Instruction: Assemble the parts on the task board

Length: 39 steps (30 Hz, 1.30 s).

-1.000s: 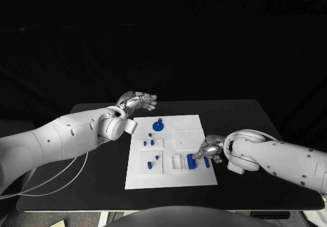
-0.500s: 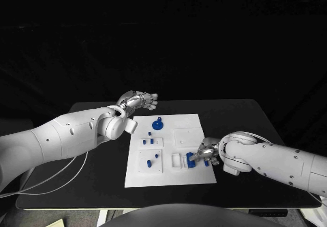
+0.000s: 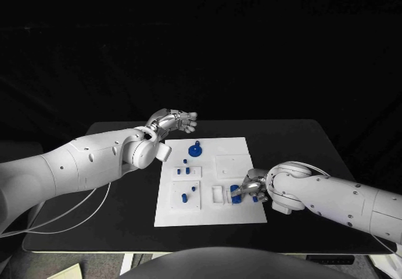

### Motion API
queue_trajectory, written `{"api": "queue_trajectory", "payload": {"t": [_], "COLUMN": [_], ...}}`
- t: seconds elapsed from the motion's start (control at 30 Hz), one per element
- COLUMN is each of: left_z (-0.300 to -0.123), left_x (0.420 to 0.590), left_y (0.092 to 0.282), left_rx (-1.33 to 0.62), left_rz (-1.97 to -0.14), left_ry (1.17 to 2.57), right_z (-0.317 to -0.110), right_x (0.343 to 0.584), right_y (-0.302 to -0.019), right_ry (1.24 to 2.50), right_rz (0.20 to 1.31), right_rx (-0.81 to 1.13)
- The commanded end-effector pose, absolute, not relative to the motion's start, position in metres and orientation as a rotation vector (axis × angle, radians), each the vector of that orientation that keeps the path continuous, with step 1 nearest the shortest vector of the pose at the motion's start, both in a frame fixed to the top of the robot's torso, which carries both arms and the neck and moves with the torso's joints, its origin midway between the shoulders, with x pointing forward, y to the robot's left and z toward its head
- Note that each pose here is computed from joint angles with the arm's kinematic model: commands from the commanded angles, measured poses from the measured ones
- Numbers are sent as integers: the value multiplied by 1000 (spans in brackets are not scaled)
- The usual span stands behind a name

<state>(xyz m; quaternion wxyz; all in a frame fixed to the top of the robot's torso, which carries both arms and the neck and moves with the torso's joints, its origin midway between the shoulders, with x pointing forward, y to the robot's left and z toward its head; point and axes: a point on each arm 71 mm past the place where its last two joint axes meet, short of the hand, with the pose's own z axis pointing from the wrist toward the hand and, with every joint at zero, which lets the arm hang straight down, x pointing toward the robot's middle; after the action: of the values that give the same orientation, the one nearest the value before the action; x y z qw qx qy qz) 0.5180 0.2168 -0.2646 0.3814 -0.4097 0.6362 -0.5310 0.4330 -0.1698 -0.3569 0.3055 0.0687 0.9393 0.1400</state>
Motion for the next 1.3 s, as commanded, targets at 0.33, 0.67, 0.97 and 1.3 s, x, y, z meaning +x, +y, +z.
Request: {"api": "queue_trajectory", "payload": {"t": [0.33,0.67,0.97,1.3], "left_z": [-264,-264,-265,-265], "left_x": [517,518,518,518], "left_y": [214,213,214,216], "left_rx": [-1045,-1044,-1045,-1048], "left_rz": [-1383,-1385,-1383,-1380], "left_ry": [1629,1631,1632,1636], "right_z": [-367,-367,-363,-349], "right_x": [429,429,429,424], "right_y": [-161,-158,-159,-162], "right_ry": [2519,2519,2462,2435], "right_rz": [367,369,400,463], "right_rx": [143,138,180,256]}}
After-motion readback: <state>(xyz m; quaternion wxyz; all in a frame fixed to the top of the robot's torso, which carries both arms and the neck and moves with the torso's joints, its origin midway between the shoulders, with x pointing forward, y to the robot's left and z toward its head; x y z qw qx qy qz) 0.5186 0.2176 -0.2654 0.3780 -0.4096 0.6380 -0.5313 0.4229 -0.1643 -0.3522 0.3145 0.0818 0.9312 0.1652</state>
